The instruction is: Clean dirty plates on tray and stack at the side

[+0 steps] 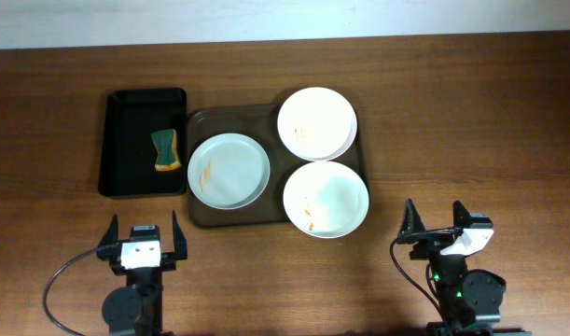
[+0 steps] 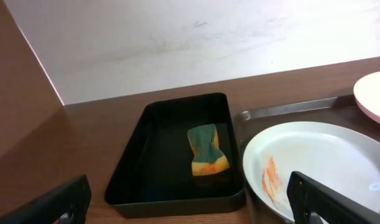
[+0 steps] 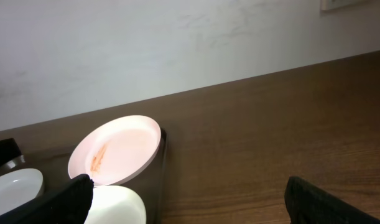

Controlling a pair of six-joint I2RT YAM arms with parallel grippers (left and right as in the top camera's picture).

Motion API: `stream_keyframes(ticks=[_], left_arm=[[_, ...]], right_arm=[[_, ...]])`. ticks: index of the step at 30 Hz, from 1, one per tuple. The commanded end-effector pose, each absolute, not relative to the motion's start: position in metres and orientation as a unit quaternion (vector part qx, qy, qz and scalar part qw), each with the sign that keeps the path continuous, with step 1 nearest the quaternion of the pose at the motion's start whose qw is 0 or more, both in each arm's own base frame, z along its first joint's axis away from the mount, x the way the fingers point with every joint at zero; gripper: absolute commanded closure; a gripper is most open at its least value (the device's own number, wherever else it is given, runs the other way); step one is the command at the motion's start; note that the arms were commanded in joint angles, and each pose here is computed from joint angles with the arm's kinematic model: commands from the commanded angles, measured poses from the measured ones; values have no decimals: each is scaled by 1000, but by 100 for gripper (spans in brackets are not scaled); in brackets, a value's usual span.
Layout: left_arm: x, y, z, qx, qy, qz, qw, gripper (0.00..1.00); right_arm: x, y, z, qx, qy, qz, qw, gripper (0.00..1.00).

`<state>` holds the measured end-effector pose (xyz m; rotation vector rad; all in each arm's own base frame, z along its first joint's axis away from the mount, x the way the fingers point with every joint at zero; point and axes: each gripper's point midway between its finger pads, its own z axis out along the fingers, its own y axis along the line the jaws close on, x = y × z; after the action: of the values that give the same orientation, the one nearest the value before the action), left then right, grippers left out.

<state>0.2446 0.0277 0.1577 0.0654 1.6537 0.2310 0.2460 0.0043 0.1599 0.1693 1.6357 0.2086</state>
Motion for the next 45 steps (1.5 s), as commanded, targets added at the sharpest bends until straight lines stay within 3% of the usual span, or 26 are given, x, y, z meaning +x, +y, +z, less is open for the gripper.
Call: stream_keyframes(ticks=[1,9,15,23,28,35,40,45], left_arm=[[246,15,163,60,723,82,683,1],[241,9,202,67,703,71,705,1],[235,9,243,67,713,69,695,1],[262,10,266,60,752,49,655,1],[299,-3,281,88,796,-5,599,1],[364,-23,283,115,858,-102,489,1],[372,-36,270,113,897,-167,392,1],[366,-48,270,123,893,-205,381,1]], right_arm=[[246,12,158,65,728,109,674,2],[245,15,163,56,724,117,677,2],[239,15,204,50,696,118,707,2],[233,15,233,53,713,117,690,2],[248,16,257,49,759,108,640,2],[294,40,262,32,857,159,489,2],[311,43,269,45,903,167,393,2],[335,50,275,35,896,188,401,2]])
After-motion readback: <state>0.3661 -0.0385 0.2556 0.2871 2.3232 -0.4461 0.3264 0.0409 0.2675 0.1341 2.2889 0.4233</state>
